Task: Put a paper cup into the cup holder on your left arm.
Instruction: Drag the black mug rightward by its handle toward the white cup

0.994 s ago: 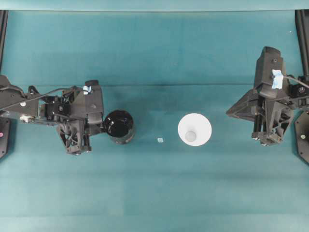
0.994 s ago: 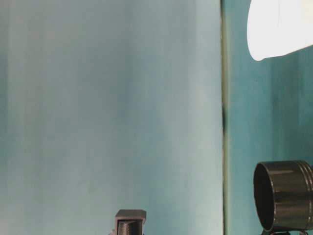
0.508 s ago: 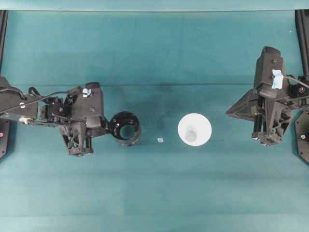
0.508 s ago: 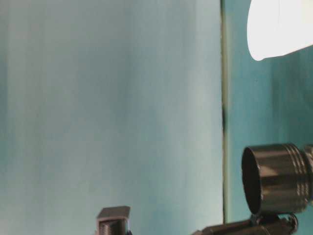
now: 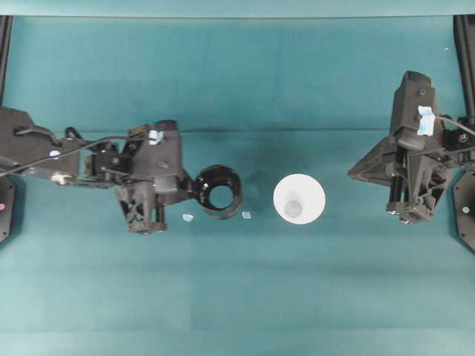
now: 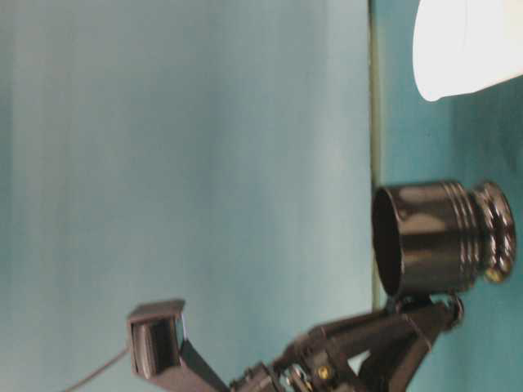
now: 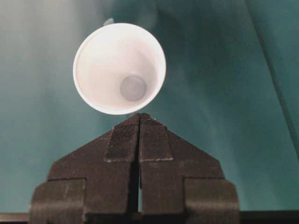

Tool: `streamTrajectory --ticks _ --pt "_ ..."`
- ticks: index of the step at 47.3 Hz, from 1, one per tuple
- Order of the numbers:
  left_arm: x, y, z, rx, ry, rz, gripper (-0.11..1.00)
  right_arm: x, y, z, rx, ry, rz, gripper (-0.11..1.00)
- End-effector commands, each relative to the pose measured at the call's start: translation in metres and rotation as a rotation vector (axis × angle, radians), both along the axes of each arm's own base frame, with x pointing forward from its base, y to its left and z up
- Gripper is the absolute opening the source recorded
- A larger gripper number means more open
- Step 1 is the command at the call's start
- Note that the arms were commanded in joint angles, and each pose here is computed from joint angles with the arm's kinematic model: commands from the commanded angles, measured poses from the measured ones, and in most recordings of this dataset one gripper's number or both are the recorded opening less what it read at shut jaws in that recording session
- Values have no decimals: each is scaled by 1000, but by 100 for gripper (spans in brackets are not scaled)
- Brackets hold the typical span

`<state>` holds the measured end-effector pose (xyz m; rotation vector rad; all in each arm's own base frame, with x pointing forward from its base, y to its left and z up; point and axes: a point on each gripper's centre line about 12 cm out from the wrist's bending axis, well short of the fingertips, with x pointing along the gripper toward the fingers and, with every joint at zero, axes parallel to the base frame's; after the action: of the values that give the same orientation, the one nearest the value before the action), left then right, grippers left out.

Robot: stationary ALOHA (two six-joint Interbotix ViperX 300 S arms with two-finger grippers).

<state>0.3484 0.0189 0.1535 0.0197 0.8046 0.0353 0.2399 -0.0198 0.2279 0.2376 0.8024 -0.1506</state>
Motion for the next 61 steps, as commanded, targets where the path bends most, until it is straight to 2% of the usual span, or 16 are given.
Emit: streamTrajectory --ticks 1,24,49,61 --pt "9 2 6 8 -13 -2 31 4 -1 9 5 -28 -9 -2" --pt "32 8 2 12 27 3 30 4 -1 9 2 -26 -9 -2" --pt "37 7 -8 23 46 -14 30 3 -1 7 2 -22 -8 -2" --pt "41 7 -9 25 15 -15 30 3 -1 7 3 -22 -9 -2"
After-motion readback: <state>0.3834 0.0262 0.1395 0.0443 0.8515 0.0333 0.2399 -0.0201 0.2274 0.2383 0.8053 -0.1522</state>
